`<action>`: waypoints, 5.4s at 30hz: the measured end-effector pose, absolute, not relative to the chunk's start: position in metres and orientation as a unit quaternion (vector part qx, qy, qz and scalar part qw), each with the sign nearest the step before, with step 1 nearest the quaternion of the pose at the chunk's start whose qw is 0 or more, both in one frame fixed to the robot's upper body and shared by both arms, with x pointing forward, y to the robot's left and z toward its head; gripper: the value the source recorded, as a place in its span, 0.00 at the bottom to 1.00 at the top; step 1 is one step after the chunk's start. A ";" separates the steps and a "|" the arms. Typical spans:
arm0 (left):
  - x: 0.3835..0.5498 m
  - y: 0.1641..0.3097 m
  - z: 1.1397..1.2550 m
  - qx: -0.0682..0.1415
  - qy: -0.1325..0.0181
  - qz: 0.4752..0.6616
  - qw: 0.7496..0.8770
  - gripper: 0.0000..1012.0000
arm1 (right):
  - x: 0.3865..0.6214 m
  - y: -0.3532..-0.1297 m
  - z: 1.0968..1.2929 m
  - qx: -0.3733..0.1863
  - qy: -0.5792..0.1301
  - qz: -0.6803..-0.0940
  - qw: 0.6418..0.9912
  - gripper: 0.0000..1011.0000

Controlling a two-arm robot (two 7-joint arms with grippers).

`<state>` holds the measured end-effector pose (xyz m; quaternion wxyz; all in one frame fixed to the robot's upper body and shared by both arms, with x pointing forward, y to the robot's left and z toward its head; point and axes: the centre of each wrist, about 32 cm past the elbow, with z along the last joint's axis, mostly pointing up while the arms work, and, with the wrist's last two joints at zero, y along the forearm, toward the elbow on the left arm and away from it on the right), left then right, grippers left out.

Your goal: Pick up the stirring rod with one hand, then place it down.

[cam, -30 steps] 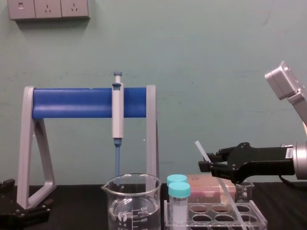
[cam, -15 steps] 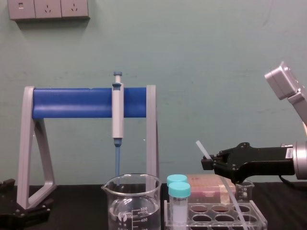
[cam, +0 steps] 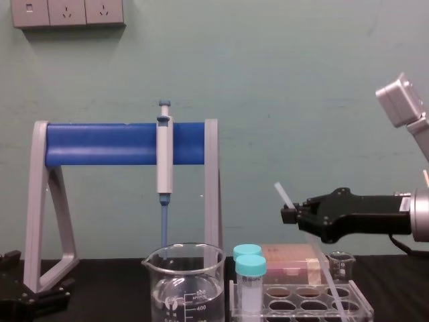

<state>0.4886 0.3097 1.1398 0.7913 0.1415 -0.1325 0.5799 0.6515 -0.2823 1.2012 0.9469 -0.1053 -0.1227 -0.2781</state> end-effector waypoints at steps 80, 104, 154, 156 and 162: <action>0.489 0.310 1.140 0.141 -0.132 0.580 0.791 0.99 | 0.535 -0.255 1.199 0.069 -0.131 -0.542 0.827 0.07; 0.489 0.310 1.140 0.141 -0.132 0.580 0.791 0.99 | 0.535 -0.255 1.199 0.069 -0.131 -0.541 0.828 0.07; 0.489 0.310 1.140 0.141 -0.132 0.580 0.791 0.99 | 0.535 -0.255 1.199 0.069 -0.131 -0.541 0.828 0.07; 0.489 0.310 1.140 0.141 -0.132 0.580 0.791 0.99 | 0.535 -0.255 1.199 0.069 -0.131 -0.541 0.828 0.07; 0.489 0.310 1.140 0.141 -0.132 0.580 0.791 0.99 | 0.535 -0.255 1.199 0.069 -0.131 -0.541 0.828 0.07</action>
